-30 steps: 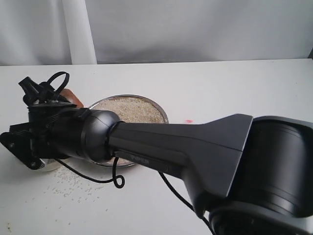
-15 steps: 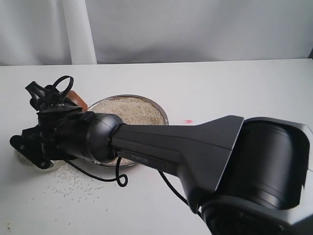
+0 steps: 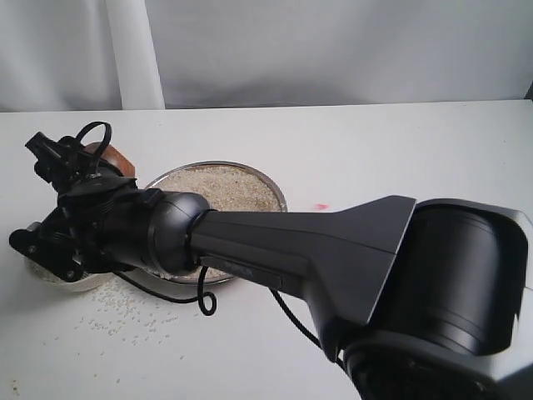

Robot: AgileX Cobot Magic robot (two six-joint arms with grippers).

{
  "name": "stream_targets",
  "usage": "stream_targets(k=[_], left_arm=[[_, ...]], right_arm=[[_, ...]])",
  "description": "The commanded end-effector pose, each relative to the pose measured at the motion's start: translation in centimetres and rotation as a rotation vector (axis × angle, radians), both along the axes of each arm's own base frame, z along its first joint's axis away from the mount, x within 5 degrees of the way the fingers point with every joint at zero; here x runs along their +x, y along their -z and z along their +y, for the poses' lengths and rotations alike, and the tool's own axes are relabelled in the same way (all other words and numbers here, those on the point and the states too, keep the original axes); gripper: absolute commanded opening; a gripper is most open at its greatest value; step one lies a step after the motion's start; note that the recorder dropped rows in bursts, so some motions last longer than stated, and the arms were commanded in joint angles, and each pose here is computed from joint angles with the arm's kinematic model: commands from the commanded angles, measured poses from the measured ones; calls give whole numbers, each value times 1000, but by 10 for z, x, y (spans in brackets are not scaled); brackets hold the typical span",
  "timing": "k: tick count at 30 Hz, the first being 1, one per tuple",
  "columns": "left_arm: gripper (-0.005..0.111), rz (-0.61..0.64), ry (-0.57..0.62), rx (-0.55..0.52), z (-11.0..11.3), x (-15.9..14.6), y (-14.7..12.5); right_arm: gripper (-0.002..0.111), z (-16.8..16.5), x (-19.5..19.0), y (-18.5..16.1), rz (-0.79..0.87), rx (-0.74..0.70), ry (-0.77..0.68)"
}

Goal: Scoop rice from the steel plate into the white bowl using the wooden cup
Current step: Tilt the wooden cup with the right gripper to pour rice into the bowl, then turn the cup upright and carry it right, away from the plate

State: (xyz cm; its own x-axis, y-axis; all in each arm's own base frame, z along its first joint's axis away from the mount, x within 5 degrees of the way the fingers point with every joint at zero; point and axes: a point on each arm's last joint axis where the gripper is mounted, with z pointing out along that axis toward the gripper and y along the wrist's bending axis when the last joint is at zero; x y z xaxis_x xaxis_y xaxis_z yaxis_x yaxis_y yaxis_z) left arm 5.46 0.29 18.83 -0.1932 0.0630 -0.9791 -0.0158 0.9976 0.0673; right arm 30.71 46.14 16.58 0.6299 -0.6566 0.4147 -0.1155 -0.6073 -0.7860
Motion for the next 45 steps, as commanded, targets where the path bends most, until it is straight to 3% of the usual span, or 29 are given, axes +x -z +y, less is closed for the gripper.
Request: stream_targets(k=[1, 11, 22, 29, 38, 42, 45], left_arm=[[0, -9, 4, -13, -1, 0, 0], [0, -9, 4, -13, -1, 0, 0], [0, -9, 4, -13, -1, 0, 0], [0, -9, 4, -13, -1, 0, 0], [0, -9, 4, -13, -1, 0, 0], [0, -9, 4, -13, -1, 0, 0], [0, -9, 4, -13, -1, 0, 0]], right_arm=[[0, -1, 1, -6, -67, -72, -44], [0, 1, 2, -13, -169, -101, -71], [0, 6, -1, -16, -162, 14, -56], [0, 5, -4, -22, -196, -45, -51], [0, 4, -9, -26, -32, 98, 34], [0, 0, -12, -43, 90, 305, 151], [0, -12, -10, -76, 201, 460, 224]])
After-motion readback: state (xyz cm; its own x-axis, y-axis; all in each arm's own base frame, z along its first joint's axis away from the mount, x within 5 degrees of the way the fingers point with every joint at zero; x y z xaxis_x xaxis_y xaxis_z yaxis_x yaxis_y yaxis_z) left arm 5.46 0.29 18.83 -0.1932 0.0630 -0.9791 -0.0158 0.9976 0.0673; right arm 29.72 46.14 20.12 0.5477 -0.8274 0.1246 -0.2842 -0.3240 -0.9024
